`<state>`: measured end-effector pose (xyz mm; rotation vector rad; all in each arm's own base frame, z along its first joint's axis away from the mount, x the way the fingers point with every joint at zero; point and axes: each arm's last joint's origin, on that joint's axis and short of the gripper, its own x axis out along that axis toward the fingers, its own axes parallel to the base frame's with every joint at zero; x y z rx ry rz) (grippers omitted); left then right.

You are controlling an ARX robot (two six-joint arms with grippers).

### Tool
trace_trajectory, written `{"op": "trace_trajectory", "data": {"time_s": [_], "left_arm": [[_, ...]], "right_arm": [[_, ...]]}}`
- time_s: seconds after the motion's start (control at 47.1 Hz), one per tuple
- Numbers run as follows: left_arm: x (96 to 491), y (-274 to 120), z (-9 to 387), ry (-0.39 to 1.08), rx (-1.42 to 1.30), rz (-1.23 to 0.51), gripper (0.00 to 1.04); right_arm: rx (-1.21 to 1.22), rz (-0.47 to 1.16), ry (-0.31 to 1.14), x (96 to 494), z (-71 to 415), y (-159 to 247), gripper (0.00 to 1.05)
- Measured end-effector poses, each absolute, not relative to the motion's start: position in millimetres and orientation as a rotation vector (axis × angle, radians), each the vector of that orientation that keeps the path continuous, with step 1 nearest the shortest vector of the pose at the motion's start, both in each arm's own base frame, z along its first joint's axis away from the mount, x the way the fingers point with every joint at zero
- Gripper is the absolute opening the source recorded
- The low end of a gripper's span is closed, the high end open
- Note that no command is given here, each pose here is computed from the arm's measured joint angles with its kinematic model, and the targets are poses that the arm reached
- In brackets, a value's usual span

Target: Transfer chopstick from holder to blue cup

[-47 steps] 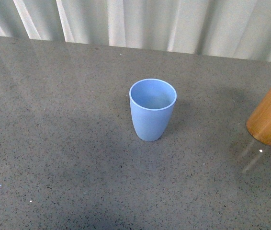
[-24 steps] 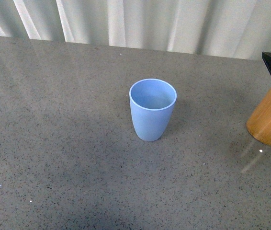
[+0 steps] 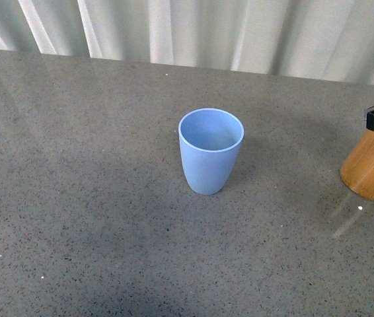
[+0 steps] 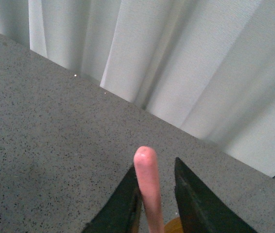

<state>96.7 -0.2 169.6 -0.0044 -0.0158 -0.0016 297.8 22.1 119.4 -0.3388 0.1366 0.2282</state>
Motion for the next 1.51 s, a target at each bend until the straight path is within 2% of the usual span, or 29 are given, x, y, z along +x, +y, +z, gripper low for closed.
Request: {"op": "trace_trajectory", "data": {"time_s": [0.085, 0.106, 0.34, 0.659, 0.999, 1.211, 1.509], "left_arm": [[96.7, -0.2, 169.6, -0.016, -0.004, -0.002, 0.98], [96.7, -0.2, 169.6, -0.016, -0.004, -0.002, 0.98], [96.7, -0.2, 169.6, -0.016, -0.004, -0.002, 0.98], [96.7, -0.2, 169.6, -0.016, -0.004, -0.002, 0.98], [96.7, -0.2, 169.7, -0.016, -0.004, -0.002, 0.98], [96.7, -0.2, 169.6, -0.016, -0.004, -0.002, 0.98], [96.7, -0.2, 169.6, -0.016, -0.004, -0.002, 0.98]], "right_arm": [[-0.344, 0.224, 0.137, 294.2, 120.3, 21.5, 0.04], [-0.345, 0.222, 0.133, 293.5, 121.6, 21.2, 0.03], [-0.329, 0.169, 0.072, 281.7, 142.9, 12.8, 0.03], [-0.278, 0.104, -0.033, 262.1, 198.4, 13.1, 0.03], [-0.008, 0.163, -0.151, 242.4, 268.2, 41.1, 0.03], [0.162, 0.276, -0.109, 240.4, 274.1, 73.8, 0.03], [0.205, 0.359, 0.055, 271.8, 232.2, 116.2, 0.03]]}}
